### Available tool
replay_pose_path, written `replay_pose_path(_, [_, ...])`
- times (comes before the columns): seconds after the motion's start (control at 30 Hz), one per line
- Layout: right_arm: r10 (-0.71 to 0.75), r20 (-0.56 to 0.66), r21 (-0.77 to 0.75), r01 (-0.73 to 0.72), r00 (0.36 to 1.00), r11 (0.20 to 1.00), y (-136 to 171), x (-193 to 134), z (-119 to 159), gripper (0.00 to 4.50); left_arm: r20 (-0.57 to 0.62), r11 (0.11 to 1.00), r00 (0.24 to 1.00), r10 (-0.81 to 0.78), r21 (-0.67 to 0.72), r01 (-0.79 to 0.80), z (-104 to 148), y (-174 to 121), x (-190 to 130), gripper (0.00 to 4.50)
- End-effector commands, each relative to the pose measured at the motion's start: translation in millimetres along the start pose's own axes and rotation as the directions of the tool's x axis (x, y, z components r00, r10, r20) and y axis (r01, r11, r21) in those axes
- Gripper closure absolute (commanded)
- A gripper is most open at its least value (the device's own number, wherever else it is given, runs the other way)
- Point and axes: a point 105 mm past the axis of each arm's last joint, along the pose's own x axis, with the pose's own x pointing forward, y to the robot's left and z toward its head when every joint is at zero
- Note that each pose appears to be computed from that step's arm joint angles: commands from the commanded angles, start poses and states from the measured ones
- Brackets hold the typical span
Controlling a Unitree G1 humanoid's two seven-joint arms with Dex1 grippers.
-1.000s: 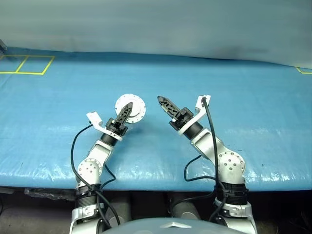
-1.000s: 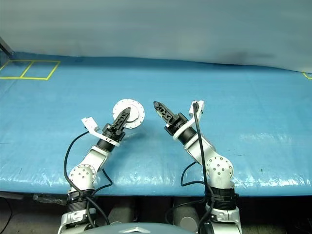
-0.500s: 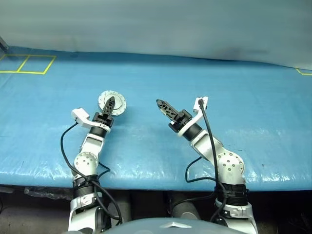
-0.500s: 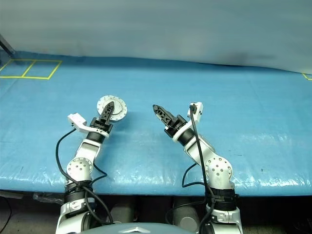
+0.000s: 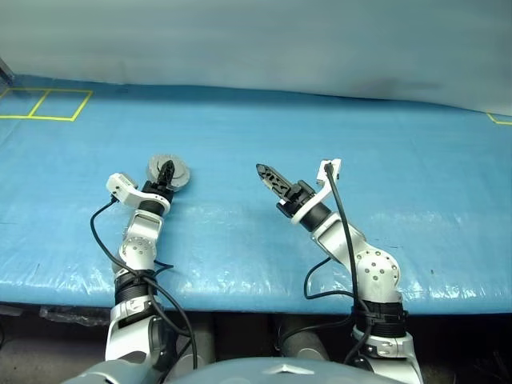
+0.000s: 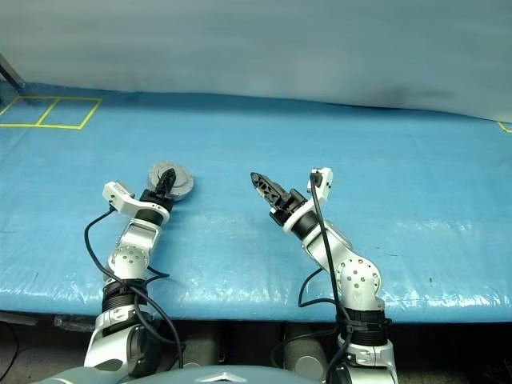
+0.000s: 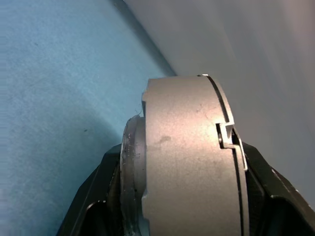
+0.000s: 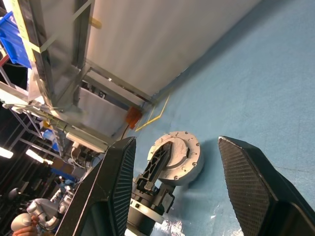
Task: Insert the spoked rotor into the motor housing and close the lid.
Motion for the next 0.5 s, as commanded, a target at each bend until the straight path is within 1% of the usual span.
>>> replay_pose_path(0.03, [0.041, 0.019, -0.017, -0.040, 0.999, 0.999, 10.9, 0.5, 6.2, 1.67, 0.076, 0.998, 0.995, -0.064, 0.032, 0.062, 21.9, -16.2, 3.8, 1.70])
replay_pose_path(0.07, [0.040, 0.018, -0.018, -0.040, 0.999, 0.999, 10.7, 0.7, 6.2, 1.67, 0.080, 0.997, 0.995, -0.055, 0.051, 0.051, 23.3, -13.9, 2.8, 1.70])
replay_pose_path(0.1, [0.039, 0.016, -0.018, -0.039, 0.999, 0.999, 10.6, 0.8, 6.0, 1.64, 0.082, 0.996, 0.995, -0.053, 0.074, 0.047, 24.8, -12.5, 1.8, 1.49])
replay_pose_path(0.17, [0.039, 0.014, -0.018, -0.038, 0.999, 0.999, 10.4, 1.2, 5.7, 1.63, 0.105, 0.995, 0.994, -0.032, 0.098, 0.022, 30.3, -8.0, 0.0, 1.00])
replay_pose_path(0.27, [0.039, 0.012, -0.017, -0.038, 0.999, 0.999, 10.3, 2.0, 5.6, 1.63, 0.137, 0.995, 0.991, 0.000, 0.103, -0.015, 38.7, -1.4, -2.6, 0.04])
replay_pose_path(0.33, [0.038, 0.009, -0.016, -0.038, 0.999, 0.999, 10.0, 2.6, 5.3, 1.63, 0.164, 0.993, 0.986, 0.023, 0.110, -0.041, 45.0, 2.7, -4.6, 0.04])
replay_pose_path(0.5, [0.037, 0.002, -0.016, -0.037, 0.999, 0.999, 9.6, 3.6, 4.2, 1.63, 0.244, 0.992, 0.970, -0.009, 0.121, -0.021, 62.8, 0.5, -12.6, 0.04])
